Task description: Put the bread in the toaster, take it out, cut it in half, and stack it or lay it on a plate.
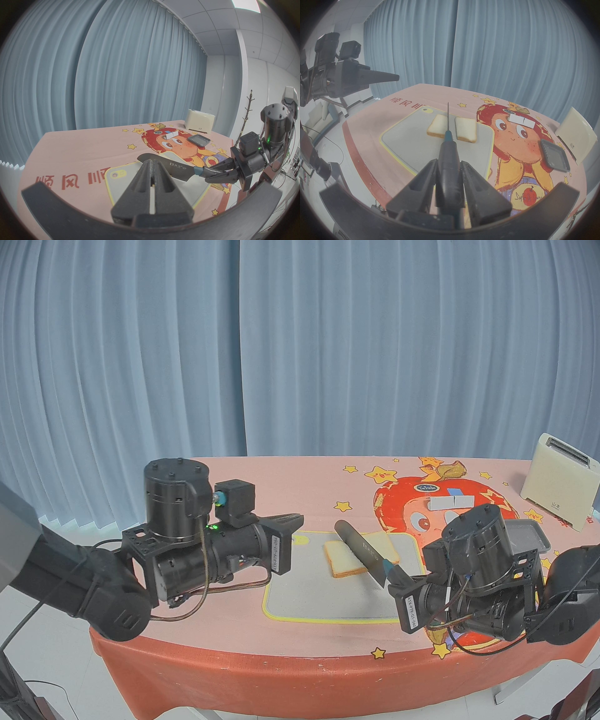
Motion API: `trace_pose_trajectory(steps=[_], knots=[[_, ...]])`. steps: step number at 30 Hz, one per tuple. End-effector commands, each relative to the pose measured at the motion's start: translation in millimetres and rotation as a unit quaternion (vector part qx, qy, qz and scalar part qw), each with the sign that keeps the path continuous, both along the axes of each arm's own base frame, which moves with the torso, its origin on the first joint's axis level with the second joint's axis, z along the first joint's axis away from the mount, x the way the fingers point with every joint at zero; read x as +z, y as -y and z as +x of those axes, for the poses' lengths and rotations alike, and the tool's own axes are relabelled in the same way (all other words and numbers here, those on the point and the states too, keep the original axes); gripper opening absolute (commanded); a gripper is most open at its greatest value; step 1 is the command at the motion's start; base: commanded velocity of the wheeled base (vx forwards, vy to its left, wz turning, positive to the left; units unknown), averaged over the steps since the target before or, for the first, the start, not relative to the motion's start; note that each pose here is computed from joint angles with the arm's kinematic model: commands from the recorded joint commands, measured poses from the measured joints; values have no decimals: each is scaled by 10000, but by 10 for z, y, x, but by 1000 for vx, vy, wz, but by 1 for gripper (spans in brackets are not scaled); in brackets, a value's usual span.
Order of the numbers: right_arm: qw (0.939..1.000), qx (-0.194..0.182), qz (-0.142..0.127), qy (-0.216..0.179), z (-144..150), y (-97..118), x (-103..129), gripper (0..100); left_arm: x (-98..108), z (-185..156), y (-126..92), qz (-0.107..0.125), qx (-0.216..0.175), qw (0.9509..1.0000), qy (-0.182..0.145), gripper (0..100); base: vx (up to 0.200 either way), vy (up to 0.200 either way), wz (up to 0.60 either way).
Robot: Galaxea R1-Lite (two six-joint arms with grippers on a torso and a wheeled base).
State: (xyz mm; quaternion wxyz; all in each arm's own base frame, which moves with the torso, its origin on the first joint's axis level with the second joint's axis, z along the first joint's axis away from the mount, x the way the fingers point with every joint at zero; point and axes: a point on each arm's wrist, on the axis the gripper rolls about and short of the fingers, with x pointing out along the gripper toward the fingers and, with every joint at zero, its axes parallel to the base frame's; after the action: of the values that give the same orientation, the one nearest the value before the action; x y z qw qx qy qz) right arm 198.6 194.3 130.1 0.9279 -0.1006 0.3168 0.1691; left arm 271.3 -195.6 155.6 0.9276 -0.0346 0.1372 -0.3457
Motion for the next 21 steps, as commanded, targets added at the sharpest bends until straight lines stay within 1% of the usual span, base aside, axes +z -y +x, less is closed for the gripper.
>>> trace_pose_trajectory(steps=[1, 6, 8, 12, 15, 17, 21], knots=[[9999, 89, 55, 50, -20, -49, 28, 0, 163, -238, -188, -126, 132, 9996, 228, 0, 0, 0, 0], [9998, -16, 143, 129, -7, 18, 90, 0, 141, -312, -257, -134, 339, 9988, 336, 0, 0, 0, 0], [9995, -36, 230, 194, -21, 60, 150, 0, 130, -323, -272, -173, 384, 9983, 412, 0, 0, 0, 0], [9990, -67, 315, 304, -37, 85, 221, 0, 117, -332, -328, -261, 466, 9969, 576, 0, 0, 0, 0], [9985, -64, 382, 392, -71, 120, 286, 0, 90, -402, -376, -191, 455, 9966, 662, 0, 0, 0, 0], [9978, -36, 456, 476, -121, 148, 347, 0, 91, -493, -438, -176, 462, 9967, 644, 0, 0, 0, 0], [9961, 12, 654, 599, -185, 205, 467, 0, 45, -563, -492, -123, 492, 9971, 568, 0, 0, 0, 0]])
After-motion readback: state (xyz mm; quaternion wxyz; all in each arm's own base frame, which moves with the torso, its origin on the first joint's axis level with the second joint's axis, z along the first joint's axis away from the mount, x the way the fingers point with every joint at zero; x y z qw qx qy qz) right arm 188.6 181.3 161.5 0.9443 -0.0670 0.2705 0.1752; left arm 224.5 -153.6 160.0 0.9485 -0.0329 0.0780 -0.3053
